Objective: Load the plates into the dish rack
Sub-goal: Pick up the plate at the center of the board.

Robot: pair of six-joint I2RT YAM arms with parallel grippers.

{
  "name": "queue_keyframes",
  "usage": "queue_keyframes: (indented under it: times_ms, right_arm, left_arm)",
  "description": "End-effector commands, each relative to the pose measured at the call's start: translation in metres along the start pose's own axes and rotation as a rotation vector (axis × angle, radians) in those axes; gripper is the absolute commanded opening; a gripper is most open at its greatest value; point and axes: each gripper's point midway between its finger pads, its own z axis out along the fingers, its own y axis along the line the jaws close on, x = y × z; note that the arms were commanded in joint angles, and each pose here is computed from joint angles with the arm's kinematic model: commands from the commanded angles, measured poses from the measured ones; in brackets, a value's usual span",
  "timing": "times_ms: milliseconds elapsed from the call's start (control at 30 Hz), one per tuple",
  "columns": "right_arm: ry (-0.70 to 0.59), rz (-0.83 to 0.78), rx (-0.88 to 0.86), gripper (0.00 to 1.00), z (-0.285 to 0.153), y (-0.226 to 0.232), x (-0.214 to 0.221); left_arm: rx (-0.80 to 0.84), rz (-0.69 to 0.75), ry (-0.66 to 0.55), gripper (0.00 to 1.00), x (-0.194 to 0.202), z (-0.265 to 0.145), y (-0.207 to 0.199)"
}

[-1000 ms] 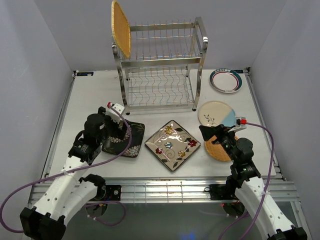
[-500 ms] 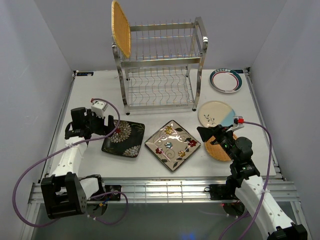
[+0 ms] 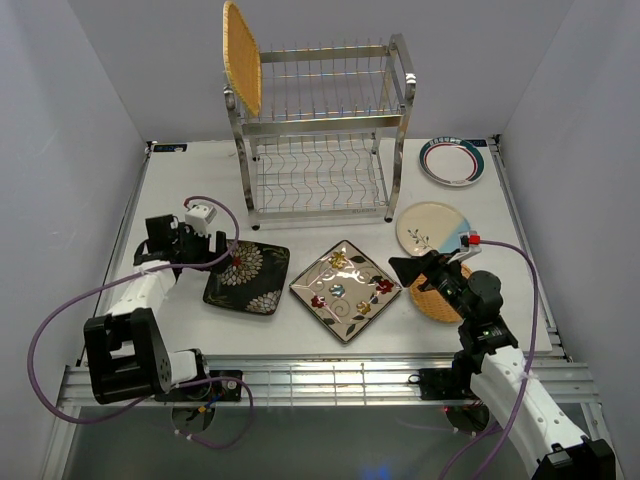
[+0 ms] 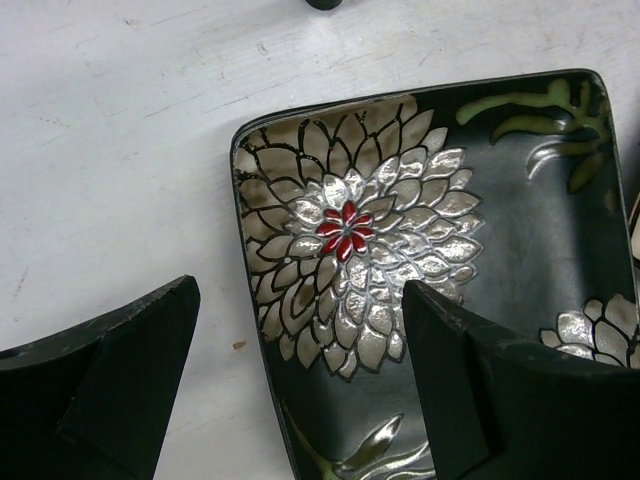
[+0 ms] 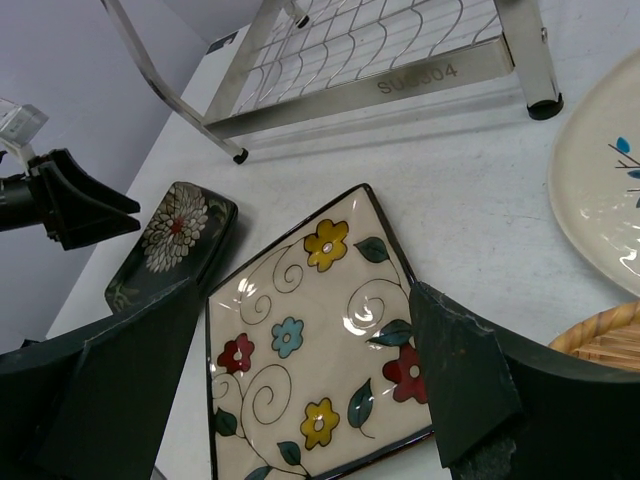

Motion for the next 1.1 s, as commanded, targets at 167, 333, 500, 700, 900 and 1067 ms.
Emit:
queue_keyframes:
  times_ms: [167, 333, 500, 700, 900, 1067]
  right_arm:
    - [-0.025, -0.038, -0.093, 0.92, 0.004, 0.021, -0.014]
    - [-0.031, -0.041, -0.092, 0.91, 0.004, 0.02, -0.015]
    - [-0.037, -0.043, -0.091, 0.91, 0.002, 0.021, -0.016]
    - [-0.037, -0.044, -0.091, 0.91, 0.002, 0.021, -0.016]
    - [-0.042, -0.045, -0.092, 0.9, 0.001, 0.022, -0.017]
    - [-0.045, -0.046, -0.09, 0.9, 0.0, 0.022, -0.018]
  left_arm:
    - [-0.04, -0.027, 0.029, 0.72, -0.002, 0.015, 0.02]
    - [-0.042, -0.048, 0.059, 0.58, 0.005, 0.02, 0.023]
    - [-0.056, -0.041, 0.045, 0.53, 0.002, 0.018, 0.024]
    - [-0.061, -0.041, 0.045, 0.35, 0.003, 0.017, 0.024]
    - [-0.067, -0.052, 0.057, 0.06, 0.005, 0.018, 0.026]
    - [-0.069, -0.053, 0.06, 0.01, 0.005, 0.018, 0.027]
